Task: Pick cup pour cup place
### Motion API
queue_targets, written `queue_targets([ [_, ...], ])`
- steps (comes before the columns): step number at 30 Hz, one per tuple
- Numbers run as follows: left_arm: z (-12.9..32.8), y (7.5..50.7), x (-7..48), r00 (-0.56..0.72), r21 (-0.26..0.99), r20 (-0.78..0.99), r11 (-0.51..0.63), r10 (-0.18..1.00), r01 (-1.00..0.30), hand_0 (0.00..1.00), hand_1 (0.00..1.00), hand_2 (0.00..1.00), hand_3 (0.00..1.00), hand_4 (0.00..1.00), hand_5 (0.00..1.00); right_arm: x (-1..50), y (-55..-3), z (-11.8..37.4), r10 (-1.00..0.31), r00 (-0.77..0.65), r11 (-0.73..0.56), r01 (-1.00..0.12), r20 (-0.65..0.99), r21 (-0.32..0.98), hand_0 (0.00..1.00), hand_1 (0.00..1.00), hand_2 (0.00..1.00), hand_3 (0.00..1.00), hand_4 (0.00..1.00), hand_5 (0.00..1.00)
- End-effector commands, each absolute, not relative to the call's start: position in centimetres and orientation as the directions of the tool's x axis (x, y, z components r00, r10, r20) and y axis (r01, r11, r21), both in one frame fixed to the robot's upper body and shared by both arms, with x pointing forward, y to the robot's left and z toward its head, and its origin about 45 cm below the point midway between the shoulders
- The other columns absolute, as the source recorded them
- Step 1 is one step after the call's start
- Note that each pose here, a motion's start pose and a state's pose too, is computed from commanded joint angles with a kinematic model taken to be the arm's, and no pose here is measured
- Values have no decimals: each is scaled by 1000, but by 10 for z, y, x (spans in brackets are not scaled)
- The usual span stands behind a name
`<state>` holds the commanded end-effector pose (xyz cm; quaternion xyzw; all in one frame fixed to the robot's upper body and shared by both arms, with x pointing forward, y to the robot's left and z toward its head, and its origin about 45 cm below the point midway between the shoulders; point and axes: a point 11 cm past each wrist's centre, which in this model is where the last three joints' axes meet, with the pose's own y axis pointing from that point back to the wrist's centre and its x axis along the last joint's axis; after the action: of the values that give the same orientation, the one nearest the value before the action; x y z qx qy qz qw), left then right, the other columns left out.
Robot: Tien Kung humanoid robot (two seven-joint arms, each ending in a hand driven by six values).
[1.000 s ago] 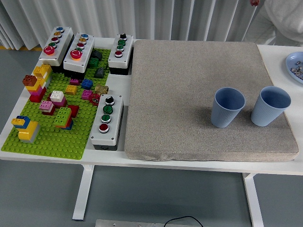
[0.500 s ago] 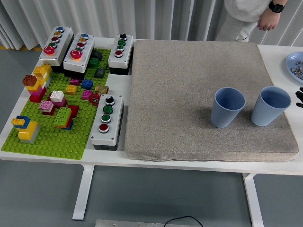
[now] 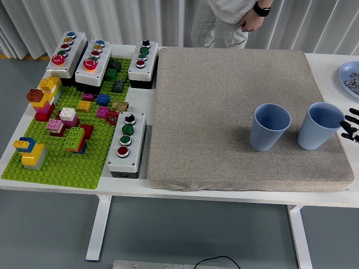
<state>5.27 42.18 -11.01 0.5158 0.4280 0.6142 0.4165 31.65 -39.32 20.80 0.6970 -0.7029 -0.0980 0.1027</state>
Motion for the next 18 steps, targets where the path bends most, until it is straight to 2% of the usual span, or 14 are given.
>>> queue_targets([
  [5,-110,421,55,-121,956,275,-285,954,-72,695,733,767,638,485,936,316,-404,208,-1000,-23,28,-960,22,278,828,823,858,855,815,444],
  [6,-110,421,55,-121,956,275,-285,954,-73,694,733,767,636,482,938,315,-406,207,-999,-26,32,-960,26,278,830,834,878,855,808,397],
  [11,-111,419,55,-120,957,273,-282,955,-72,694,733,767,636,482,938,316,-410,203,-999,-35,45,-958,40,283,830,834,878,855,808,397],
  [12,-111,419,55,-120,957,272,-282,955,-72,694,733,766,636,482,941,316,-411,202,-998,-37,47,-958,40,284,833,830,876,856,796,341],
  [17,-111,418,56,-118,957,270,-279,956,-74,694,733,766,636,482,941,319,-407,196,-998,-32,45,-958,51,285,833,830,876,856,796,341],
  [18,-111,418,56,-118,957,270,-279,956,-74,694,733,766,636,479,939,319,-406,196,-998,-32,46,-958,53,284,830,825,869,863,791,247],
])
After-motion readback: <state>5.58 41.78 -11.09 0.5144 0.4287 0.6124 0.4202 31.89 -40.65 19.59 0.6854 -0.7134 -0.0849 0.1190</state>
